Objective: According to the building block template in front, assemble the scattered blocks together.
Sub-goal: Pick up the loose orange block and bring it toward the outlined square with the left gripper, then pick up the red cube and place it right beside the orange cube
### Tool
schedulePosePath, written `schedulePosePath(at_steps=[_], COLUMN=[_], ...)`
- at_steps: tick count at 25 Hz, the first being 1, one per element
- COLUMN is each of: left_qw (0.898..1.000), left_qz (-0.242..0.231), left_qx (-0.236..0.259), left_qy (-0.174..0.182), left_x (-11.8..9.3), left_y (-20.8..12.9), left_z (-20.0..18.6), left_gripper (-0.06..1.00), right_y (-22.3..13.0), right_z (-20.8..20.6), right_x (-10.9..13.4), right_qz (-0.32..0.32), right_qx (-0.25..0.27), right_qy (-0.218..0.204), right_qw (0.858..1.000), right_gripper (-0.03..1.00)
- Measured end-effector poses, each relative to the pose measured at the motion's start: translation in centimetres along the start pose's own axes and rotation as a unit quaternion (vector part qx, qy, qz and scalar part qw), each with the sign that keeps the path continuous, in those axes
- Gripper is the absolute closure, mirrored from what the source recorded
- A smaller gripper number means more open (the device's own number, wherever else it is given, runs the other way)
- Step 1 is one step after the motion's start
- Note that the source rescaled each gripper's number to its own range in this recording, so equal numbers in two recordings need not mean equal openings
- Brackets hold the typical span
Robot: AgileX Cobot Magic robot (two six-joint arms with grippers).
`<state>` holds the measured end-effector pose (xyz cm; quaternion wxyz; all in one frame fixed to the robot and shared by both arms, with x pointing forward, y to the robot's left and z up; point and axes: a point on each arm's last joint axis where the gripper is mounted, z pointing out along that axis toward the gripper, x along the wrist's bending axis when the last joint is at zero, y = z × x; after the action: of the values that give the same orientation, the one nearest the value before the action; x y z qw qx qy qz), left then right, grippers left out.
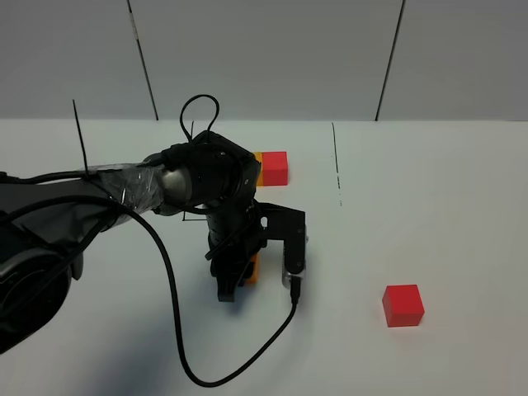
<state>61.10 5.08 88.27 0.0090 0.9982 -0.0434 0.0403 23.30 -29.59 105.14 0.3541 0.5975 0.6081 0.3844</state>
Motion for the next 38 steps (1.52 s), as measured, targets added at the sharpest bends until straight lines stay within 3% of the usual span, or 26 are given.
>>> schedulePosePath(at_steps=[15, 17, 21, 23, 30, 34, 38], left_qw=[1.000, 1.000, 1.000, 1.000, 1.000, 0.999, 0.999], left_qz=[0.002, 0.003, 0.003, -0.002, -0.028, -0.033, -0.043], left_qx=[0.003, 0.003, 0.002, 0.002, 0.007, 0.013, 0.006], left_qy=[-0.005, -0.003, 0.000, 0.000, -0.008, -0.019, -0.007], left_x=[0.1, 0.1, 0.2, 0.2, -0.1, -0.6, -0.8], left_y=[0.0, 0.0, 0.1, 0.1, -0.1, -0.4, -0.7], left_z=[0.3, 0.3, 0.2, 0.2, -0.7, -2.9, -5.9], left_gripper=[0.75, 0.63, 0.13, -0.01, -0.05, -0.05, -0.05], right_y=[0.0, 0.0, 0.0, 0.0, 0.0, 0.0, 0.0], right_z=[0.0, 0.0, 0.0, 0.0, 0.0, 0.0, 0.0], right_x=[0.0, 0.0, 0.0, 0.0, 0.0, 0.0, 0.0], right_qz=[0.000, 0.000, 0.000, 0.000, 0.000, 0.000, 0.000], right_qx=[0.000, 0.000, 0.000, 0.000, 0.000, 0.000, 0.000], right_qy=[0.000, 0.000, 0.000, 0.000, 0.000, 0.000, 0.000], right_qw=[1.000, 1.000, 1.000, 1.000, 1.000, 1.000, 1.000], right_gripper=[0.97, 0.97, 0.97, 0.97, 0.97, 0.97, 0.97])
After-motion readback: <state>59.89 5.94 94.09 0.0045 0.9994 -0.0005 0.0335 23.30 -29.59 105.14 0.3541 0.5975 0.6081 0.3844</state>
